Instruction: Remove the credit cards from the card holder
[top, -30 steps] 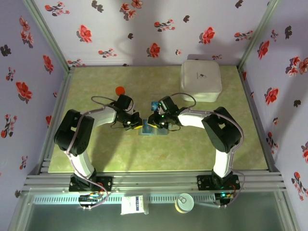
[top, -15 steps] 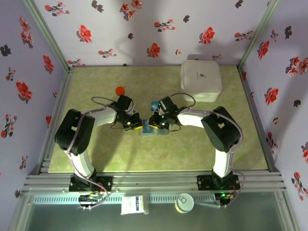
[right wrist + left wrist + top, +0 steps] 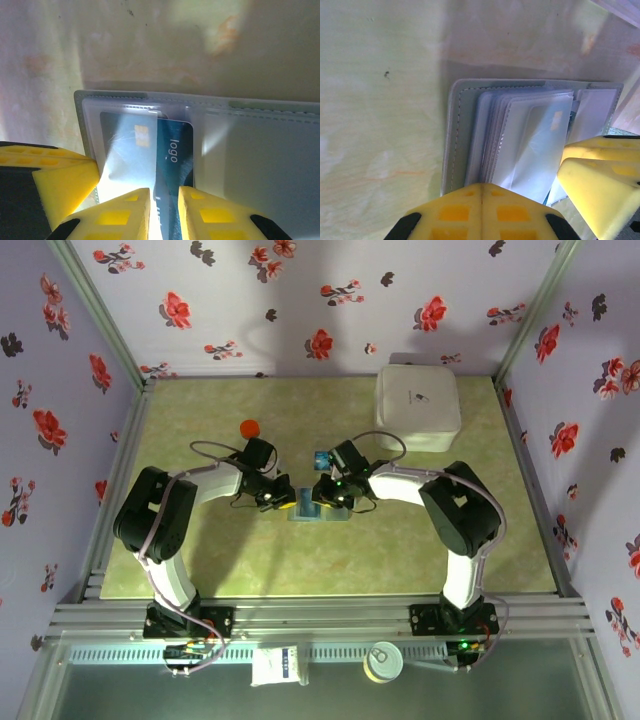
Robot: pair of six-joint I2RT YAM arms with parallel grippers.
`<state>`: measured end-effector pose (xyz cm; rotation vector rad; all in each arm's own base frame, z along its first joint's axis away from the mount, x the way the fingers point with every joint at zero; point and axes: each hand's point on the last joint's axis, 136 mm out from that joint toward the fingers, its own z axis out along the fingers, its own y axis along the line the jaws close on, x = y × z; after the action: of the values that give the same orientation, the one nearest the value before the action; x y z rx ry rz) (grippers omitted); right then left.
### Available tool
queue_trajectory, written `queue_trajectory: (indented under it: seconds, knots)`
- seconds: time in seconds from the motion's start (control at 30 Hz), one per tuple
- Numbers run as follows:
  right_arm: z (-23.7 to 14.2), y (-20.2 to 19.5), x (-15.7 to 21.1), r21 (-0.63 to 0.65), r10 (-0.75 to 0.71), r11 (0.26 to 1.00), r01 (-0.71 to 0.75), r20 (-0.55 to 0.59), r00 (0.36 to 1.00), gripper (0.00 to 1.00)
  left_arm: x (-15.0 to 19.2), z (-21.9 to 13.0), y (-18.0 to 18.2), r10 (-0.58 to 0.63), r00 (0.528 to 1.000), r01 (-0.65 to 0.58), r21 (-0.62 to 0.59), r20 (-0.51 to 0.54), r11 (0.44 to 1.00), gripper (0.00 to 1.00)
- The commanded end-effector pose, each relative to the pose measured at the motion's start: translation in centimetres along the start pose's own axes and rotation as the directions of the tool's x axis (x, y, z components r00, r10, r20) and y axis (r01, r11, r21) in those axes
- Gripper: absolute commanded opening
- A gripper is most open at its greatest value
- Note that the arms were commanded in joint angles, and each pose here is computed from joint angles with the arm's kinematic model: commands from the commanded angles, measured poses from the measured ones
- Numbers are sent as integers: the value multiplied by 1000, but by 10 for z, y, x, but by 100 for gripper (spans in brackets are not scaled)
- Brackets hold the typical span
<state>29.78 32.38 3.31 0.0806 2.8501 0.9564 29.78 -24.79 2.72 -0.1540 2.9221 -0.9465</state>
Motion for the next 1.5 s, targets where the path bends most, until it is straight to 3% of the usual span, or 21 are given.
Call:
queue_trajectory:
  seconds: [0.0,0.33,0.57,1.0,1.47]
  knots:
    - [-14,7,-3,17,-39,999,39,25,999,23,2,-7,2,7,1000,-7,-9,2,1000,5]
    - [-23,7,-5,-10,-18,1000,19,46,999,23,-11,-28,-20,51,998,-51,-11,48,999,4]
    - [-19,1,-1,-18,12,1000,-11,16,1000,24,-3,-12,-38,94,996,-94,10,-2,996,1]
    - [-4,-12,1,-32,58,998,-59,-18,998,24,5,13,-18,89,993,-91,-30,-71,995,0]
    - [6,-20,3,-35,75,997,-76,-39,996,24,13,16,-4,67,994,-74,-72,-90,995,0]
